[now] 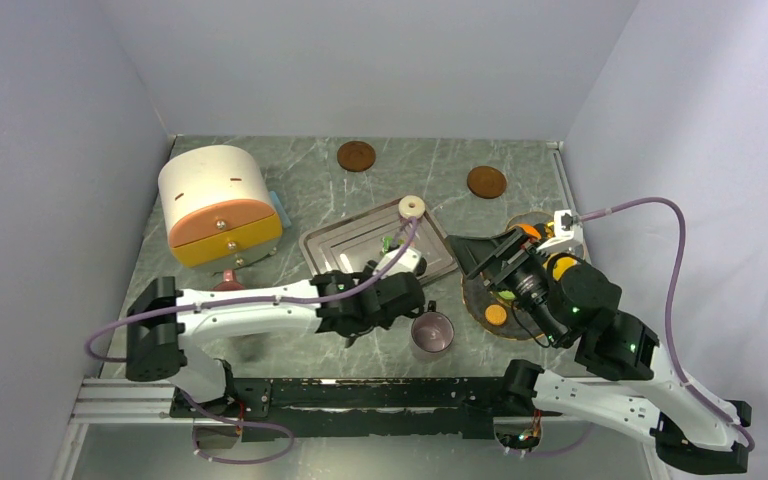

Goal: Serve the afternoon tea
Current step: Place the desert on the desert table, then place the clamp at the center of the board.

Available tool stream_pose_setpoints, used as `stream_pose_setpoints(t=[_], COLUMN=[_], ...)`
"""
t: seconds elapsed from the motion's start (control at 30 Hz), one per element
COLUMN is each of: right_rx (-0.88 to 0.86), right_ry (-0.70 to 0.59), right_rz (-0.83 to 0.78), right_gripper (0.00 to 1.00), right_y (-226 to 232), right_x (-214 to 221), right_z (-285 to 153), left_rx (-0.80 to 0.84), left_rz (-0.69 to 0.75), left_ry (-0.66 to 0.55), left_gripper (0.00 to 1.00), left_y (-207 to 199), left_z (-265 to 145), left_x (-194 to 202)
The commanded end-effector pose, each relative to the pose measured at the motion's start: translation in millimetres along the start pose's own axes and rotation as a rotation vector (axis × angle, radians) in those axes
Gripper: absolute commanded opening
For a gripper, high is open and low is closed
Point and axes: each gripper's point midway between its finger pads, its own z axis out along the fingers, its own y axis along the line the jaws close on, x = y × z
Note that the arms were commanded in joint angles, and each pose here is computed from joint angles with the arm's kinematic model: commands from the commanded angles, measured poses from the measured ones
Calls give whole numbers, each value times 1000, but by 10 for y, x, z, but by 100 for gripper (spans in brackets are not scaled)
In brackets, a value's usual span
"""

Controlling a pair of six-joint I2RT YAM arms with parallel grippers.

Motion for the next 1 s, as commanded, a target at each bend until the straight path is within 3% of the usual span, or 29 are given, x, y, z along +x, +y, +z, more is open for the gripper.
stream_pose_setpoints(t=[0.0,0.27,0.57,0.97], right_rx=[-16,-16,-27,-30], right_ry=[-21,-4,2,-3], right_rz=[8,5,9,-4], right_gripper=[96,96,96,96], right_y=[39,43,37,29], right_x=[-62,-9,44,15], right_z=[-15,9,26,-2], left_rx=[-126,-290,-436,-407], left_rz=[-52,-171,-265,-260], left_ry=[34,155,179,303], left_gripper=[51,50,50,54], left_y=[510,1136,1577,1432], left_z=[-83,-155,-349,-31], left_x=[226,699,1007,1522])
